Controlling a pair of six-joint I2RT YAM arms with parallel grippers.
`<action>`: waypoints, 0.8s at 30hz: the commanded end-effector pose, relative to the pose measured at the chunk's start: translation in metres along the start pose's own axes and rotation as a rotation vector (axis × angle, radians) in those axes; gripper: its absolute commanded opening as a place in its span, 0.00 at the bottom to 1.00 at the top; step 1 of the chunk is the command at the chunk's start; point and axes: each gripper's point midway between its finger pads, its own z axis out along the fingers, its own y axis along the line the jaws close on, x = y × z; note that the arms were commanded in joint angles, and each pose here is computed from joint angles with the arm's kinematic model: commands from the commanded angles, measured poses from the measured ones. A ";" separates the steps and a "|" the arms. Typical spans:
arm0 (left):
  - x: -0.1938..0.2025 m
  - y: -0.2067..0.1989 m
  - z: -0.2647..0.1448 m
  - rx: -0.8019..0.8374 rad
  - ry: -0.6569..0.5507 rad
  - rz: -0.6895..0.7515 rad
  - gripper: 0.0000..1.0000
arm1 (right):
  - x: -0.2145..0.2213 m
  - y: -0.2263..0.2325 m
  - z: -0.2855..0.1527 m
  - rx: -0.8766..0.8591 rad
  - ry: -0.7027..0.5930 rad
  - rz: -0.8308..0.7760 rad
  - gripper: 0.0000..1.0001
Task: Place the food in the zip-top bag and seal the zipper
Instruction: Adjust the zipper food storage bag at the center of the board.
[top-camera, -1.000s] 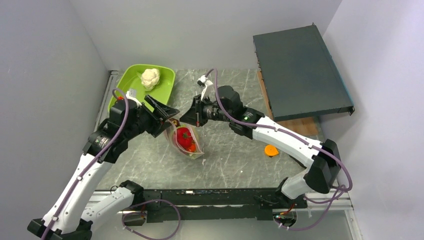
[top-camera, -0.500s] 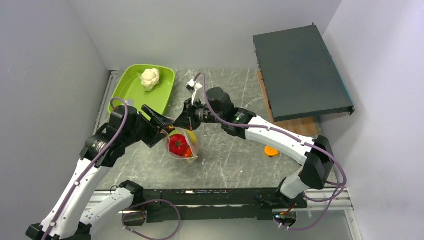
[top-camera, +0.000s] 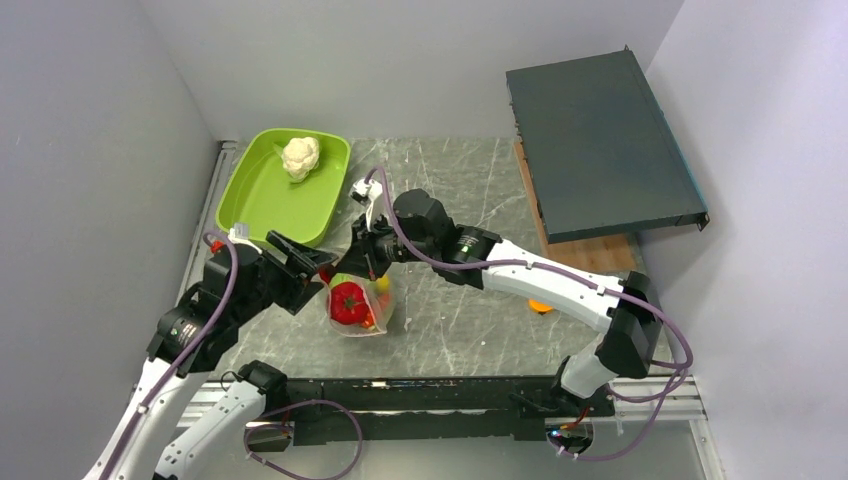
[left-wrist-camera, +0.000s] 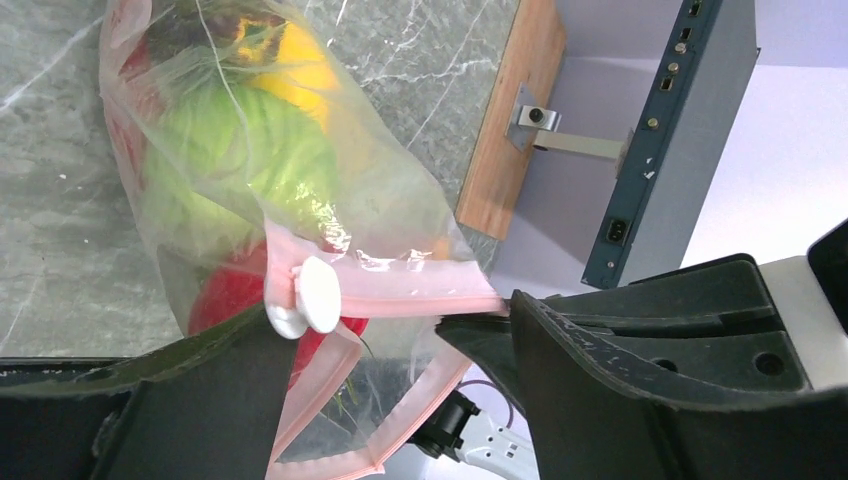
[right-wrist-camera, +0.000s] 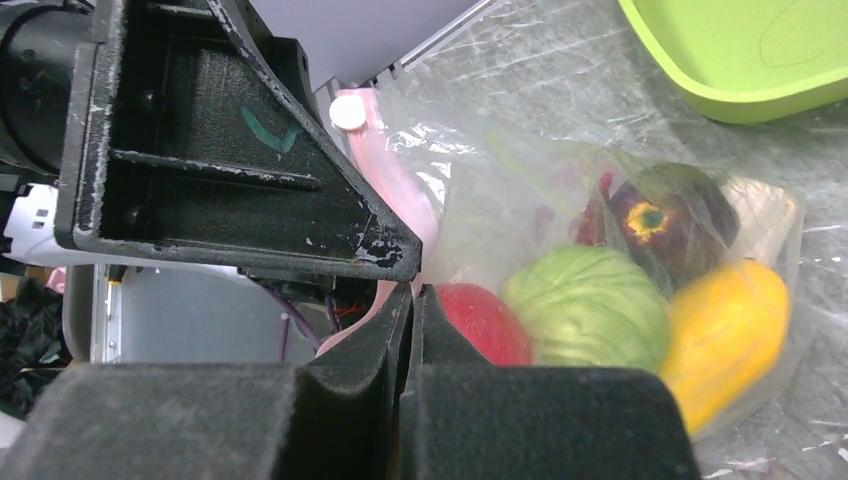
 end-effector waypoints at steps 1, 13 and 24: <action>-0.005 -0.008 0.002 0.047 -0.029 -0.099 0.77 | -0.025 0.013 -0.004 -0.031 -0.077 -0.058 0.00; -0.004 -0.005 0.008 0.043 -0.029 -0.073 0.57 | -0.005 0.015 -0.004 -0.106 0.051 -0.268 0.00; -0.004 -0.002 0.015 0.066 -0.035 -0.038 0.24 | 0.003 0.019 0.000 -0.173 0.121 -0.357 0.00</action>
